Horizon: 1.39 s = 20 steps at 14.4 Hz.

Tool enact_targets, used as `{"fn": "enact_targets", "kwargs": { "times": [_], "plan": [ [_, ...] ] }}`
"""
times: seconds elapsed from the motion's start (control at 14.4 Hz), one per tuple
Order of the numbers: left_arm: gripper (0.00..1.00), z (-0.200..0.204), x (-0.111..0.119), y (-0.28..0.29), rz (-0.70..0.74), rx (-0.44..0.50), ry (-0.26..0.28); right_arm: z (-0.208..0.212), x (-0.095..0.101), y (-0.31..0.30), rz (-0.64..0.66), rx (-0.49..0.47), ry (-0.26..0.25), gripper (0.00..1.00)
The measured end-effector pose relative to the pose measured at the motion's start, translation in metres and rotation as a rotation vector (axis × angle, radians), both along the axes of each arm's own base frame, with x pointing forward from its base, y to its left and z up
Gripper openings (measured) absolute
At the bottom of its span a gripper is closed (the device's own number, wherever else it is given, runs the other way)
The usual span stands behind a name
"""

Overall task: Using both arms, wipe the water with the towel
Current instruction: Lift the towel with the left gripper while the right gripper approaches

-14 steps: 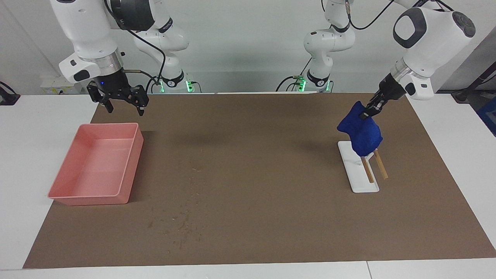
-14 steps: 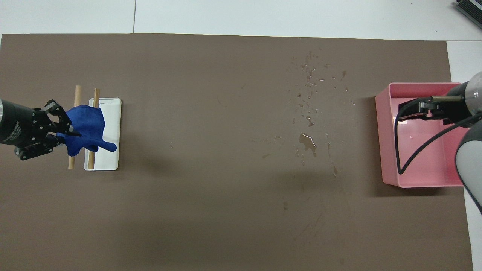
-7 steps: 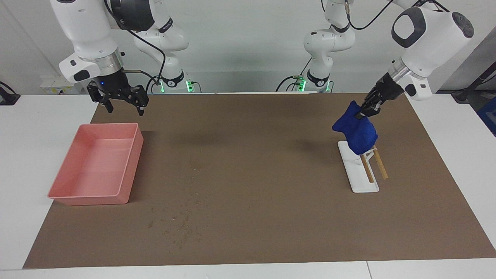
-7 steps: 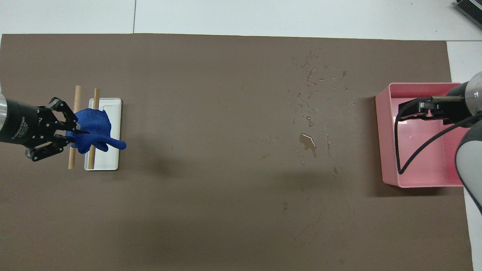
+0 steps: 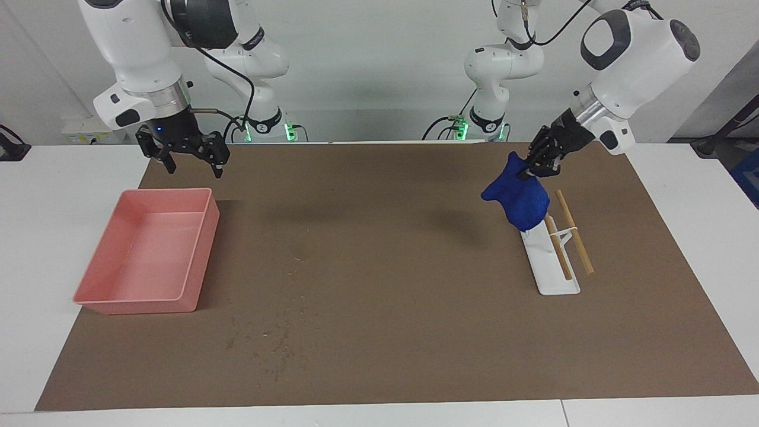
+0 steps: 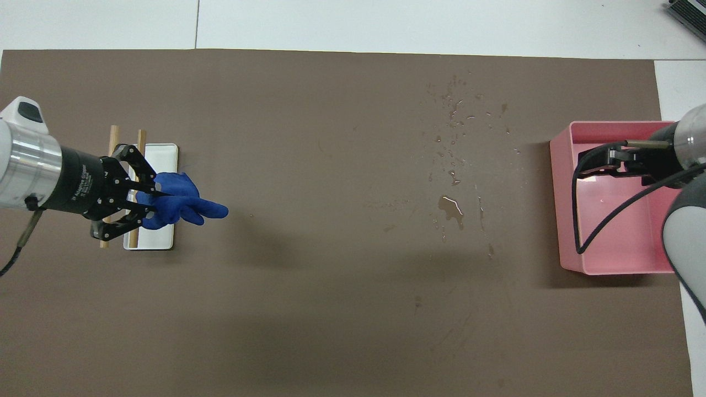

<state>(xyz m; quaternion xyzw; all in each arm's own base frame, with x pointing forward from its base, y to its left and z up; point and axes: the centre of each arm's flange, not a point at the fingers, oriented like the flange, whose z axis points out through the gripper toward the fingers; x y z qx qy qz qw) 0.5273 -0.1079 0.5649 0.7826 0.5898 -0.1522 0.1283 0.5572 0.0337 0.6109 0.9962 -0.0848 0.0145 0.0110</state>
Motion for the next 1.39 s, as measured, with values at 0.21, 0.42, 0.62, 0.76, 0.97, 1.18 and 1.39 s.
{"fn": "enact_targets", "kwargs": {
  "times": [0.21,0.42,0.62,0.76,0.97,1.18,1.39],
  "plan": [
    [0.2,0.002,-0.007,-0.041,0.056,0.009,0.024,0.001,-0.001,0.013,-0.202,0.13,0.015,0.98],
    [0.2,0.005,-0.011,-0.065,0.141,0.008,0.044,0.005,0.0,0.039,-0.503,0.279,0.05,0.96],
    [0.2,0.007,-0.015,-0.088,0.237,-0.01,0.078,0.011,0.002,0.092,-0.745,0.413,0.082,0.95],
    [0.2,0.008,-0.021,-0.107,0.289,-0.038,0.109,0.013,0.003,0.132,-0.898,0.5,0.124,0.95],
    [0.2,0.014,-0.024,-0.13,0.372,-0.079,0.122,0.005,0.004,0.184,-1.043,0.576,0.182,0.95],
    [0.2,0.02,-0.032,-0.155,0.405,-0.102,0.113,-0.009,0.002,0.238,-1.122,0.624,0.222,0.95],
    [0.2,0.03,-0.036,-0.172,0.452,-0.137,0.091,-0.027,0.0,0.263,-1.139,0.634,0.305,0.95]
  ]
}}
